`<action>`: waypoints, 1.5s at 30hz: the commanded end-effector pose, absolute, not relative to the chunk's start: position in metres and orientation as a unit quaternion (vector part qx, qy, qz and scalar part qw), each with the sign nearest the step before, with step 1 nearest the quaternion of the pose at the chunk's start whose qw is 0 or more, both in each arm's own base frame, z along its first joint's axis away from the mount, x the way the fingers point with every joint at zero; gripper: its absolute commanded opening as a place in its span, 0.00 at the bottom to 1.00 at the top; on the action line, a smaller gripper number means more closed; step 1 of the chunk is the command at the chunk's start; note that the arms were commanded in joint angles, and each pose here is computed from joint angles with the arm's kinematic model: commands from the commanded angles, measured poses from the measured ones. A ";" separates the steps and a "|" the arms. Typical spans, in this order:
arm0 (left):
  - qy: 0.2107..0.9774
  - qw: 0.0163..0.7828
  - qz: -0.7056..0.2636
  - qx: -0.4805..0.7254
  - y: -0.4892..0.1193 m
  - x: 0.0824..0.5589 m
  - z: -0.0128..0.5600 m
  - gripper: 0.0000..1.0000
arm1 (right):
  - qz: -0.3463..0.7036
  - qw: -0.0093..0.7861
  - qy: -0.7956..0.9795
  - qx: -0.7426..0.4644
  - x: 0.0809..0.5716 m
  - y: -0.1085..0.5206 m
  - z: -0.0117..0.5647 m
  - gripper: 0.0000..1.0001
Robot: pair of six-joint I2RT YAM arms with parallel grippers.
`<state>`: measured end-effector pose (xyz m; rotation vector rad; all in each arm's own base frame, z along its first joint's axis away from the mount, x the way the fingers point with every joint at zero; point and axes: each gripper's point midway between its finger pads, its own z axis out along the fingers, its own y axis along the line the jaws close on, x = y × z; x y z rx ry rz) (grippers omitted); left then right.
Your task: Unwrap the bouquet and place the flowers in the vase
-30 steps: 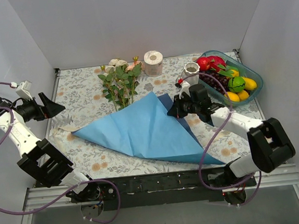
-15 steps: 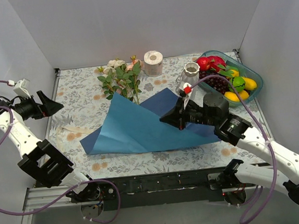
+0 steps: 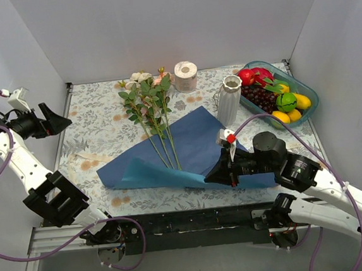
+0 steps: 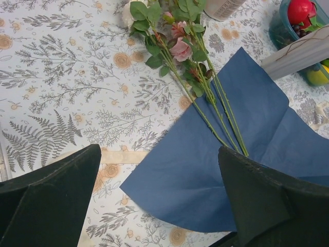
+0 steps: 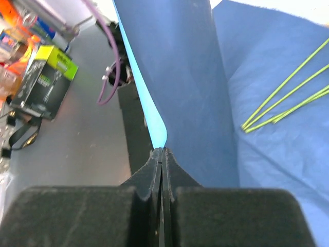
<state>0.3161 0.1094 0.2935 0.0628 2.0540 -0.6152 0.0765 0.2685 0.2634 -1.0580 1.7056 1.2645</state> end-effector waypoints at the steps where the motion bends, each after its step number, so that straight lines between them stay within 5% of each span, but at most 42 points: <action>1: 0.835 0.494 -0.241 0.034 0.105 0.314 0.315 0.98 | 0.507 0.311 0.670 -0.444 0.044 0.258 0.244 0.06; 10: 0.833 0.499 -0.238 0.031 0.102 0.318 0.327 0.98 | 0.505 0.271 0.689 -0.443 0.019 0.230 0.232 0.48; 20: 0.841 0.490 -0.228 0.033 0.102 0.316 0.323 0.98 | 0.529 0.323 0.652 -0.436 0.024 0.236 0.302 0.66; 27: 0.844 0.489 -0.218 0.043 0.102 0.312 0.316 0.98 | 0.361 0.396 0.765 -0.357 0.123 0.260 0.306 0.65; 32: 0.849 0.481 -0.213 0.051 0.099 0.306 0.298 0.98 | 0.203 0.377 0.838 -0.339 0.206 0.301 0.254 0.63; 45: 0.859 0.453 -0.235 0.046 0.095 0.301 0.251 0.98 | 0.166 0.433 0.823 -0.329 0.366 0.401 0.187 0.63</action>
